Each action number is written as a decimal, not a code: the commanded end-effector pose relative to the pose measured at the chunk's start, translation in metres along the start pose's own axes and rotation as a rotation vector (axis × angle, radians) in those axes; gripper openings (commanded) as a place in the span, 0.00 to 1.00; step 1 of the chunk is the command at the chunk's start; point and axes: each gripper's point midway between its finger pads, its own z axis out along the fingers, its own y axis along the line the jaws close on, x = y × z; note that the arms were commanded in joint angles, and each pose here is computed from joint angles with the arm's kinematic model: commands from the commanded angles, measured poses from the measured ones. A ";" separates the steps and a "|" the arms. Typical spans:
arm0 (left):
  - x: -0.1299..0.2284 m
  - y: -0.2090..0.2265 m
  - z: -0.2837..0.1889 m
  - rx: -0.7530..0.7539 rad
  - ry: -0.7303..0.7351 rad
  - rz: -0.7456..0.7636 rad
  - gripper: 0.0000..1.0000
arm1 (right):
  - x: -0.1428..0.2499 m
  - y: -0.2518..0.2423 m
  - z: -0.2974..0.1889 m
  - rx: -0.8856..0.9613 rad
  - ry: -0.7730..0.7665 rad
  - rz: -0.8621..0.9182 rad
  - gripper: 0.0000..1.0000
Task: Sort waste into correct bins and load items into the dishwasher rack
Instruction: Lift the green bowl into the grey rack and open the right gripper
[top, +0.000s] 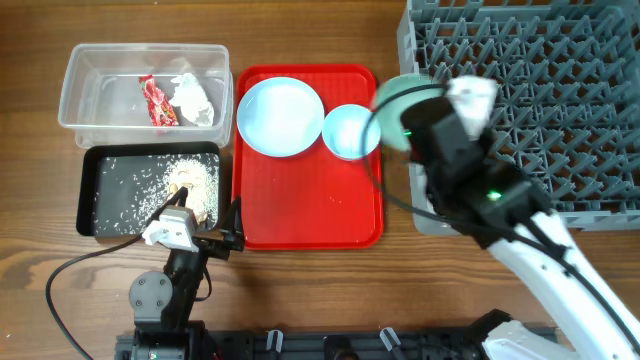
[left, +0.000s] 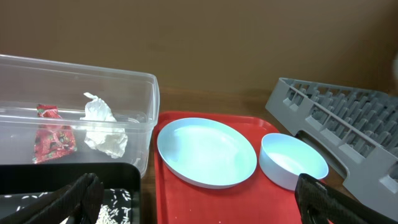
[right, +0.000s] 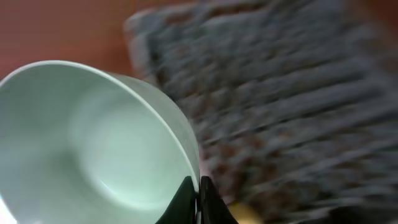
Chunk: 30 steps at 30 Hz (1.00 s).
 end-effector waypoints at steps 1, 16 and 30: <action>0.002 -0.001 0.000 0.008 0.004 -0.005 1.00 | -0.025 -0.062 0.006 0.359 -0.116 -0.121 0.04; 0.002 -0.001 0.000 0.008 0.005 -0.005 1.00 | 0.026 -0.050 0.103 0.602 0.111 -0.571 0.04; 0.002 -0.001 0.000 0.008 0.004 -0.005 1.00 | 0.025 -0.061 0.109 0.702 0.116 -0.633 0.04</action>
